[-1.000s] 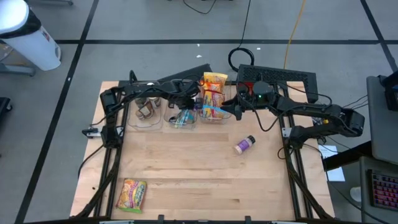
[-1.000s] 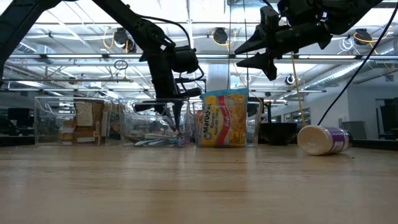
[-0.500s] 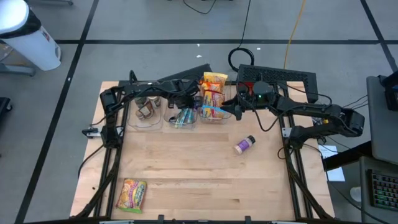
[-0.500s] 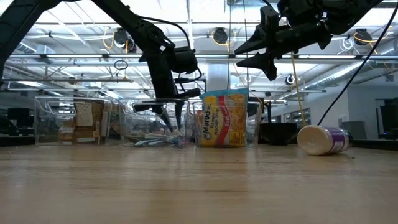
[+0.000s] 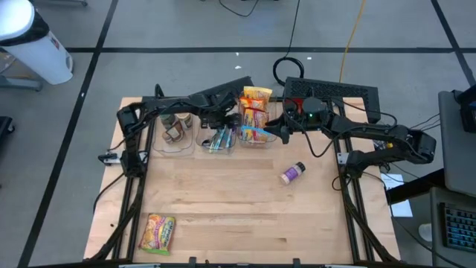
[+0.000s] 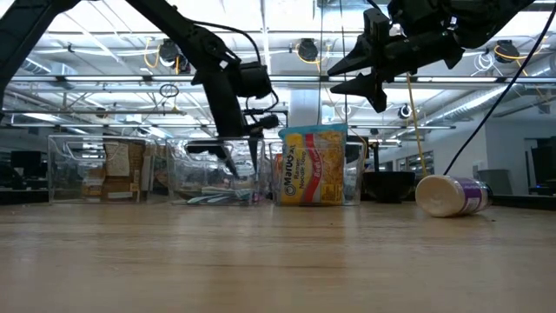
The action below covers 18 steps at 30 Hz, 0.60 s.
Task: Pick & Place Food Item
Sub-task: Put the green noodle pack into the right transparent bin
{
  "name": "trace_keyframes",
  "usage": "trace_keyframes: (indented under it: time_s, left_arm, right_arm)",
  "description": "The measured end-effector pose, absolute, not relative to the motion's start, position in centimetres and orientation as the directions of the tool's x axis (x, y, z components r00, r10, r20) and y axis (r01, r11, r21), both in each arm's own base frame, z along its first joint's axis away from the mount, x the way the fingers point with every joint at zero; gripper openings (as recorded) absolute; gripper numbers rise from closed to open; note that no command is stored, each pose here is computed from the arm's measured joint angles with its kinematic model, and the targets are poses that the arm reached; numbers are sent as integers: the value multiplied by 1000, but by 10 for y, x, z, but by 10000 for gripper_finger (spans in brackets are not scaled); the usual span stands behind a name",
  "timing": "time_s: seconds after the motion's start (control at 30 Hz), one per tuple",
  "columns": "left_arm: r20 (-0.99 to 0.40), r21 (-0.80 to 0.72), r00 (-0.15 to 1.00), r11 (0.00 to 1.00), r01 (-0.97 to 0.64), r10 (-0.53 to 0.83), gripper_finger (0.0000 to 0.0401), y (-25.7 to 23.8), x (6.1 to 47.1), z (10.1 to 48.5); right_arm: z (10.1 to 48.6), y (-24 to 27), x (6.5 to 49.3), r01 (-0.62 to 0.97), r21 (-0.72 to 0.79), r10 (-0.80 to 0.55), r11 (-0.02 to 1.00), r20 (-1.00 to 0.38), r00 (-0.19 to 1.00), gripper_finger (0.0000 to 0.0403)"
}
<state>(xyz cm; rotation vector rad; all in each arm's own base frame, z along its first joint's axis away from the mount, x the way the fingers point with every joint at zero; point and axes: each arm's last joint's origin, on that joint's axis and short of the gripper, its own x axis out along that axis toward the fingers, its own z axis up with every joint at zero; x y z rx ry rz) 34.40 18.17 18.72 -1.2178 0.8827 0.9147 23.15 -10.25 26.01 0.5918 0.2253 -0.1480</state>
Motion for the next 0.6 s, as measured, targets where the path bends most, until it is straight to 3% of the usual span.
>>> trace_keyframes:
  time_s: [0.13, 0.3, 0.47, 0.6]
  left_arm:
    - [-892, -432, 442, 102, -896, 97, 186, 185, 335, 211]
    - [-813, -537, 552, 128, -834, 185, 169, 177, 314, 266]
    - [-659, -645, 705, 284, -709, 263, 156, 151, 286, 334]
    - [-474, -687, 839, 483, -543, 269, 154, 119, 265, 383]
  right_arm:
    - [260, -102, 232, 202, 535, -74, 820, -252, 965, 169]
    - [260, -102, 232, 202, 535, -74, 820, -252, 965, 169]
    - [260, -102, 232, 202, 536, -73, 820, -252, 965, 169]
    - [260, -102, 232, 202, 536, -71, 819, -255, 964, 169]
